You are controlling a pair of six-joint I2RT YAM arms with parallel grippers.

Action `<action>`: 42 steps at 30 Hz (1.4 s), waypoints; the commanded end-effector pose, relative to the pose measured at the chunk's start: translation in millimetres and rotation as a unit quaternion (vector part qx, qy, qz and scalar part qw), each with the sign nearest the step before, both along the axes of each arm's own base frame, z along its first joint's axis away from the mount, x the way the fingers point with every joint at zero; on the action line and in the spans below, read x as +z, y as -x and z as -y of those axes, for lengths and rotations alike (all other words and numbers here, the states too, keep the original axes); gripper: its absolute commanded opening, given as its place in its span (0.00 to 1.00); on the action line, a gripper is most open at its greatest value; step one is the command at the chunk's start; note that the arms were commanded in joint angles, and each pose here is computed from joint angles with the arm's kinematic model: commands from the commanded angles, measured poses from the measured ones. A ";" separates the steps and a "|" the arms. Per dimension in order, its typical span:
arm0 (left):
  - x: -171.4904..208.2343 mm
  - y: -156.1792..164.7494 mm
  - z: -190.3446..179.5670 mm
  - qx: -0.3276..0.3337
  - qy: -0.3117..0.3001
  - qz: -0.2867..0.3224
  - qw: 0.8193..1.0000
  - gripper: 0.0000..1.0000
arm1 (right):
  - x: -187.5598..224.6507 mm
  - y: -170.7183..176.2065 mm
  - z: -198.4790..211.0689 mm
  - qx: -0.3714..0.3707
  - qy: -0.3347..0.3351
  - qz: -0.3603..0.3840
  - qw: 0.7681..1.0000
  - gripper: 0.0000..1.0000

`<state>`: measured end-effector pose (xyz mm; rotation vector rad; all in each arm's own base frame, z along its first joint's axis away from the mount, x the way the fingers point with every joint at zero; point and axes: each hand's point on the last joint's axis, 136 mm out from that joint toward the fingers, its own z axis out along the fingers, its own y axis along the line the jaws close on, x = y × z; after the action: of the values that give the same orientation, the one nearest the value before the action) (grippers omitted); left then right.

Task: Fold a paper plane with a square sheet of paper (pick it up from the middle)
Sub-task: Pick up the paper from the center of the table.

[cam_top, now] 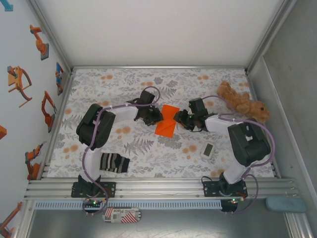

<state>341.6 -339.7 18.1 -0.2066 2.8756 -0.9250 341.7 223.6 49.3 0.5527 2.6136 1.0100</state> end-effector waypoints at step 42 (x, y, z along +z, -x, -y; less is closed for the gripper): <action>-35.5 18.7 -20.5 0.091 0.001 -0.081 0.993 0.17 | -10.5 -15.1 -40.0 -0.007 -0.076 -0.012 0.997 0.21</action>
<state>343.1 -340.4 15.2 -0.4658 2.8310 -1.0642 350.9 255.3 31.6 0.6398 2.5973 1.1656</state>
